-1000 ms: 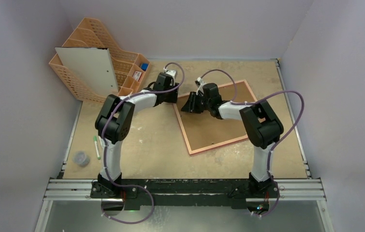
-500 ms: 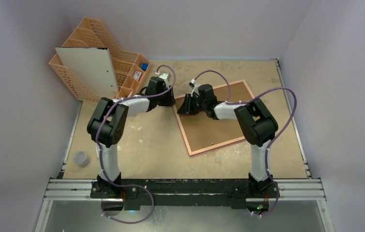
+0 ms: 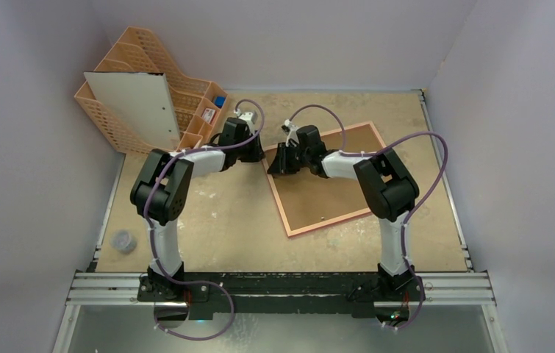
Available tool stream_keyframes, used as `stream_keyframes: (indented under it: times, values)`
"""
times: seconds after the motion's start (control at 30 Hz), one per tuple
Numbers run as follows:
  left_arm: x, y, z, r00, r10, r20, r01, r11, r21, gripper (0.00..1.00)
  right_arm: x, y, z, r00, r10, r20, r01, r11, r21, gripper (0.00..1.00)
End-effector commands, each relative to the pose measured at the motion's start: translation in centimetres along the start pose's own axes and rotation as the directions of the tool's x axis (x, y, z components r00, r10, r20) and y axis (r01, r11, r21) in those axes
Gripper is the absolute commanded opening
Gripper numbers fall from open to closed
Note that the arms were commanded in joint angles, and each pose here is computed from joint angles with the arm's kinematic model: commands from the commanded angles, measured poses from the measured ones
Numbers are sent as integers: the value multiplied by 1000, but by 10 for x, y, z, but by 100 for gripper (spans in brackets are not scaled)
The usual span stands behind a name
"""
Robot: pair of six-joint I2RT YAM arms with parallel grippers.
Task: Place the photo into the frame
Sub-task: Install the photo frame at the center of the board.
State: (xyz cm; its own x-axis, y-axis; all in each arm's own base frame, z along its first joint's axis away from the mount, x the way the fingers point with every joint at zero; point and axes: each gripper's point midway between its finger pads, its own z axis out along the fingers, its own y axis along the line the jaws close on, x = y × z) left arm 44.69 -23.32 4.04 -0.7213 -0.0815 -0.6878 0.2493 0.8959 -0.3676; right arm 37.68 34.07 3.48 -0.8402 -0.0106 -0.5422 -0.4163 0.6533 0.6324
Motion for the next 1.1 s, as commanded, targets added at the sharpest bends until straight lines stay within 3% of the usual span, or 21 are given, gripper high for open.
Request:
stream_keyframes:
  times: [0.0,0.67,1.07]
  values:
    - [1,14,5,1000,-18,-8,18,998,-53,25,53,-34,1,986,40,-164,-17,991,134,23]
    - [4,31,11,1000,-19,-24,15,990,-141,24,74,-31,-28,981,42,-191,-12,987,160,29]
    - [7,27,12,999,-22,-37,18,993,-117,24,65,-30,-14,984,18,-177,3,993,117,29]
